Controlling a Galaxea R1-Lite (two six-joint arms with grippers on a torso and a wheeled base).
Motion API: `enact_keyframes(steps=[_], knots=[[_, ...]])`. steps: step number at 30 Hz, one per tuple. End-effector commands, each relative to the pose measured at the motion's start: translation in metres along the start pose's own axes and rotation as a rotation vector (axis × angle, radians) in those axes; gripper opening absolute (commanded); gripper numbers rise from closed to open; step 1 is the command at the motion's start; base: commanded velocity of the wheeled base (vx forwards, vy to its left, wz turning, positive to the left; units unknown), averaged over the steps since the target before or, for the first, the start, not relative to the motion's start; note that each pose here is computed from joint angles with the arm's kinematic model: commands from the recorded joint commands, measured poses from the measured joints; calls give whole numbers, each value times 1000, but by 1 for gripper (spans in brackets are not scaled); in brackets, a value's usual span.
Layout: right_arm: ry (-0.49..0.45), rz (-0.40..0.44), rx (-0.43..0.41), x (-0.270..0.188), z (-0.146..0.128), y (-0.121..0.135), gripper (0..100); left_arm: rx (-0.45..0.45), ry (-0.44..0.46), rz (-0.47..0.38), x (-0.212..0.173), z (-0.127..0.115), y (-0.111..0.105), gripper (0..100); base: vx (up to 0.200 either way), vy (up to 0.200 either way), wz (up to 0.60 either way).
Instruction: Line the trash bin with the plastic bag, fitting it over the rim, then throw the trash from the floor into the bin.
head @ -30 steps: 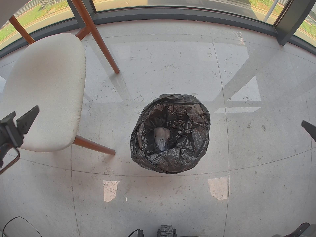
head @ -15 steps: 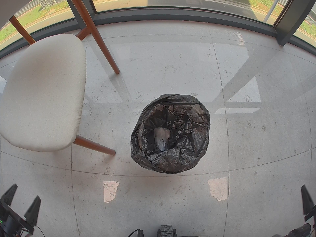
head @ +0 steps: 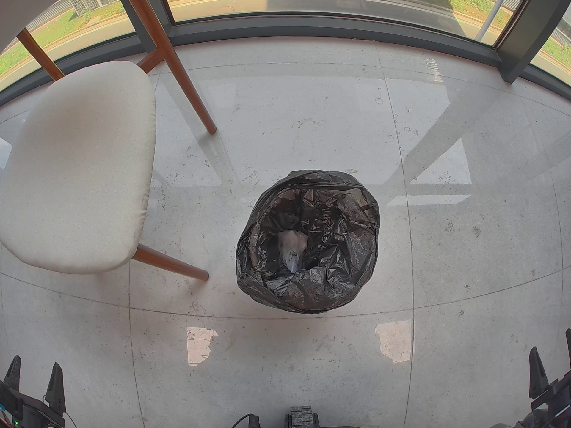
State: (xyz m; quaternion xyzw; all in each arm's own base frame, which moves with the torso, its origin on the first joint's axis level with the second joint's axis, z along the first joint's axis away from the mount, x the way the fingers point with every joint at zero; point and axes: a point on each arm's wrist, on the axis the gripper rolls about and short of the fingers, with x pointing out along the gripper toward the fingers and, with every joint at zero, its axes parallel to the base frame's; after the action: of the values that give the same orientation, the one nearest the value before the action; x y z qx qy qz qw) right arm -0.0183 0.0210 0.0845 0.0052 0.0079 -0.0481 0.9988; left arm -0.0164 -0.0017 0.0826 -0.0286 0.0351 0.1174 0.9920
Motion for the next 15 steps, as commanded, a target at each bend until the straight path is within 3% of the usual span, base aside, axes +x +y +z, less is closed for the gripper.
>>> enact_keyframes(steps=[1,4,8,10,12,15], knots=[[143,244,-4,10,2,-4,100,80,39,-206,0,-5,0,100,0,0,0],[163,342,0,11,2,-6,100,92,41,-362,1,-5,3,100,0,0,0],[59,466,-50,1,-1,-6,100,89,20,-377,0,-6,4,100,0,0,0],[-10,467,-73,2,0,-6,100,81,19,-352,0,-6,4,100,0,0,0],[-13,441,-72,3,0,-7,100,73,21,-337,0,-6,4,100,0,0,0],[6,312,-26,4,0,-9,100,53,22,-324,1,-6,5,100,0,0,0]])
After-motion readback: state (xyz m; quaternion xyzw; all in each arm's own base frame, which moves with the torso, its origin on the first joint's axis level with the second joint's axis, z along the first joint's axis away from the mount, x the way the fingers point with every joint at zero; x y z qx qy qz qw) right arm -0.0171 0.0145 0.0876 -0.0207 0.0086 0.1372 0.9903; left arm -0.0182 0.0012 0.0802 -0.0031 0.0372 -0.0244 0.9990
